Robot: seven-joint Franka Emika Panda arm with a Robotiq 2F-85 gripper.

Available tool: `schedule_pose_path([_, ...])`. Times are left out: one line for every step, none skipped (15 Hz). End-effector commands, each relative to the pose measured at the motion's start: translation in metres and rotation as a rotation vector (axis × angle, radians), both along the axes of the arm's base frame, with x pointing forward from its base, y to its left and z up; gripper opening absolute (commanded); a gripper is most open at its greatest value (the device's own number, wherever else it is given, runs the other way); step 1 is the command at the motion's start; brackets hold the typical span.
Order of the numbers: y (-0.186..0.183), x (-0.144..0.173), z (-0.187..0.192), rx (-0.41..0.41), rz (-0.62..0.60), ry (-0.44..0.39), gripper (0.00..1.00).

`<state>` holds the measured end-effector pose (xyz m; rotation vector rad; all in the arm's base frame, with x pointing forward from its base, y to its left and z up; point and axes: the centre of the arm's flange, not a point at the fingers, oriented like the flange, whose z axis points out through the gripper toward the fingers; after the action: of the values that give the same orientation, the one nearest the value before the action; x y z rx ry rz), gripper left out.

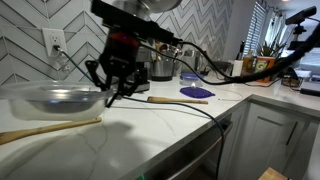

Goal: Pick up the clear bowl with a metallic plate inside and move it to the right of the coffee maker

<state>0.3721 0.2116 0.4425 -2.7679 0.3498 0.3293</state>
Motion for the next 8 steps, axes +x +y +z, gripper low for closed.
schedule_pose_path([-0.072, -0.026, 0.018, -0.02, -0.18, 0.014, 0.02])
schedule_pose_path([-0.085, -0.027, 0.02, -0.027, -0.227, 0.014, 0.02])
schedule_pose_path([-0.098, -0.028, 0.022, -0.038, -0.271, 0.011, 0.02])
schedule_pose_path([-0.11, -0.031, 0.027, -0.054, -0.317, 0.005, 0.02])
schedule_pose_path([-0.121, -0.032, 0.03, -0.074, -0.361, -0.006, 0.02])
schedule_pose_path([-0.131, -0.034, 0.032, -0.095, -0.4, -0.011, 0.02])
schedule_pose_path([-0.139, -0.035, 0.035, -0.113, -0.436, -0.018, 0.02])
schedule_pose_path([-0.147, -0.036, 0.037, -0.131, -0.464, -0.024, 0.02])
